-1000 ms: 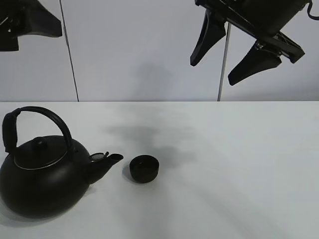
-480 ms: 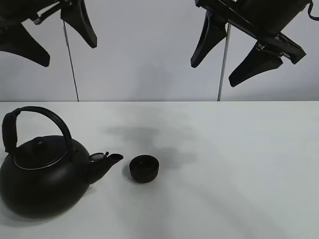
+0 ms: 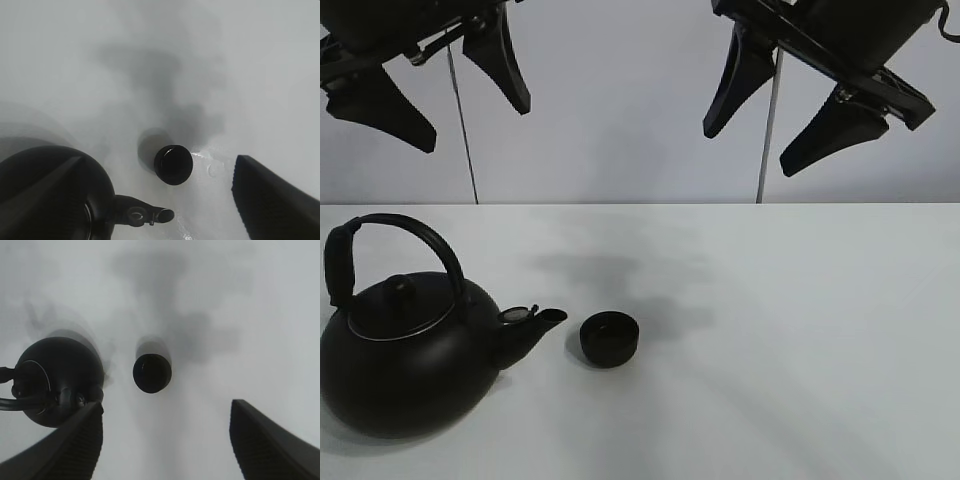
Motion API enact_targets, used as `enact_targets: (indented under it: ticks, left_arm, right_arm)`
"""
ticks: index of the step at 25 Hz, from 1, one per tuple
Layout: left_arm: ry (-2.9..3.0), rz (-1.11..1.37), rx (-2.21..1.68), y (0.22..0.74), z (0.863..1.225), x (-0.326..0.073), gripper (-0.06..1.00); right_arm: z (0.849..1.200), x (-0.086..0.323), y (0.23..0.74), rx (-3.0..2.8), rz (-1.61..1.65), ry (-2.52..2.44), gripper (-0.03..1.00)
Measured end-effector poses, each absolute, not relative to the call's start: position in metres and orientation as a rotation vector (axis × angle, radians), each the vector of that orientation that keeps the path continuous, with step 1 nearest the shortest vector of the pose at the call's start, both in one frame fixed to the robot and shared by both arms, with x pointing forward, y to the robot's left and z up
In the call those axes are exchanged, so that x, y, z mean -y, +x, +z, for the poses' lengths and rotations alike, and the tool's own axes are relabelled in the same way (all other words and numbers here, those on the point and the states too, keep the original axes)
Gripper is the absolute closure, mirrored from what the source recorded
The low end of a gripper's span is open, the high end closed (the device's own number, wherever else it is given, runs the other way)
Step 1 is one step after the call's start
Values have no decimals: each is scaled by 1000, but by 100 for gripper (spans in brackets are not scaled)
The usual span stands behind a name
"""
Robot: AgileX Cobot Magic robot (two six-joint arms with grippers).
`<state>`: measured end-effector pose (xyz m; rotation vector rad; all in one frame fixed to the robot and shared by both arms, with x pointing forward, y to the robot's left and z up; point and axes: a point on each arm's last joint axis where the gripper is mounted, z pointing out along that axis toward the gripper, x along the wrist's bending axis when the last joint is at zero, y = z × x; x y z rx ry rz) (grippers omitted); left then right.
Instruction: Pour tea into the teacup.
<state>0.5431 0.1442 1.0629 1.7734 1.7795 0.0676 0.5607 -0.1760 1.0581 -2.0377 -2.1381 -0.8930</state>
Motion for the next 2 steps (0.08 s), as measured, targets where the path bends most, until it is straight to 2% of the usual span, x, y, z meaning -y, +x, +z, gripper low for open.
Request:
enact_targets:
  ticks: [2]
  left_arm:
    - [1773, 68, -1779, 543, 1063, -144, 37]
  right_arm:
    - [1059, 176, 562, 2137, -912, -2045, 47]
